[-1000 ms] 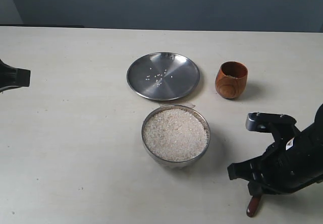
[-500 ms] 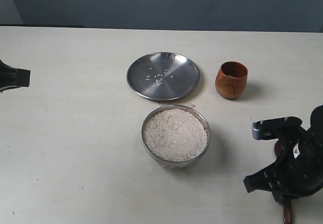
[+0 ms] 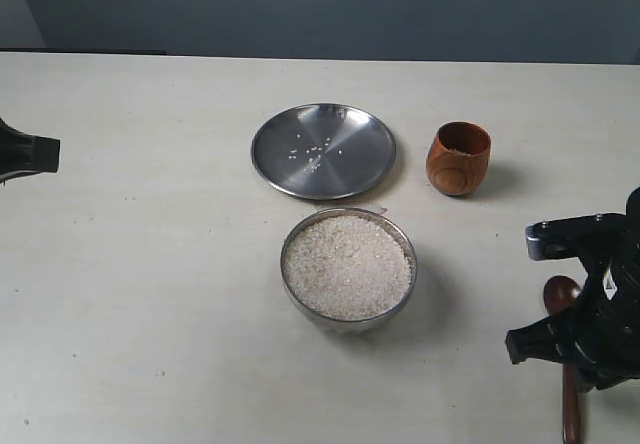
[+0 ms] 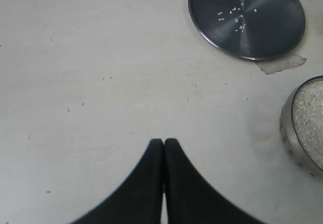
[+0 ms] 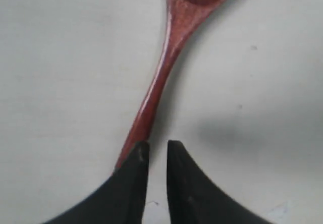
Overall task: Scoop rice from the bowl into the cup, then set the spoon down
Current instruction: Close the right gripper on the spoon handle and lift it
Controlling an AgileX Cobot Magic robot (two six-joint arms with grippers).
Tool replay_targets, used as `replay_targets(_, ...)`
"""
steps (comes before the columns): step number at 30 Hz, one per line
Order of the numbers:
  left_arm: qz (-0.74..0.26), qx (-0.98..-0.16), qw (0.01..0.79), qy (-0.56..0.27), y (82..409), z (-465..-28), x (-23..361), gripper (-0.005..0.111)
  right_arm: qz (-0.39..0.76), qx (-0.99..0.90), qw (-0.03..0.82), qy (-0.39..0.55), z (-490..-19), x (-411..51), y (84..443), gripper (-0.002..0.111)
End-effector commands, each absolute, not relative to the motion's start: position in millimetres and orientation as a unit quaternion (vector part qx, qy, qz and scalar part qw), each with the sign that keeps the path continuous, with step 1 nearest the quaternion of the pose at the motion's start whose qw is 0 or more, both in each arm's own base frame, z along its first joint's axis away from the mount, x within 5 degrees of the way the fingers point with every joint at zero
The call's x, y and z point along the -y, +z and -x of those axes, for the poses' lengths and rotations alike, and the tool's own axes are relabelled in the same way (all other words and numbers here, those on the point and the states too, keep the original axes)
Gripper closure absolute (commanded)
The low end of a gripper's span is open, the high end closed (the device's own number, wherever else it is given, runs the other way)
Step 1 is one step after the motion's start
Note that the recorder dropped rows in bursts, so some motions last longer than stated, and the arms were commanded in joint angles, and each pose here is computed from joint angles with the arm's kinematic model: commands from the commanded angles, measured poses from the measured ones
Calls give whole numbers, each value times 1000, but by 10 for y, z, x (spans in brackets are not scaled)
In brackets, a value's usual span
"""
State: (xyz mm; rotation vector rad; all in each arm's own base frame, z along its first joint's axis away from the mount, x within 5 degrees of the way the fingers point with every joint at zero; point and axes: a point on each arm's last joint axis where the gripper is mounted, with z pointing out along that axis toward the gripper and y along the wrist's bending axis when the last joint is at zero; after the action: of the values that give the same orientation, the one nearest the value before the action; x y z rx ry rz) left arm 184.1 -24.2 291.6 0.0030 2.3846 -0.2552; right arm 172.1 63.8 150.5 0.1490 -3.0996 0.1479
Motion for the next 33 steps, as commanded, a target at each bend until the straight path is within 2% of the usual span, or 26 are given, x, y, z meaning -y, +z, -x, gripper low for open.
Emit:
replay_targets(1,-1,-924,368,-101,2933,-1853,248,106,-28,999,6,22,-1740,-683,1525,75)
replay_targets(3,-1,-924,368,-101,2933,-1853,248,106,-28,999,7,22,-1734,-682,1520,71)
replay_targets(17,-1,-924,368,-101,2933,-1853,248,106,-11,1000,-23,-9,-1528,-632,1243,72)
replay_targets(19,-1,-924,368,-101,2933,-1853,248,106,-11,1000,-23,-9,-1528,-632,1243,80)
replay_targets(21,-1,-924,368,-101,2933,-1853,248,106,-11,1000,-21,-9,-1526,-631,1240,102)
replay_targets(22,-1,-924,368,-101,2933,-1853,248,106,-11,1000,-20,-8,-1526,-631,1236,108)
replay_targets(27,-1,-924,368,-101,2933,-1853,248,106,-17,1000,-25,-7,-1562,-641,1192,108)
replay_targets(33,-1,-924,368,-101,2933,-1853,248,106,-93,993,-63,24,-1792,-659,1345,108)
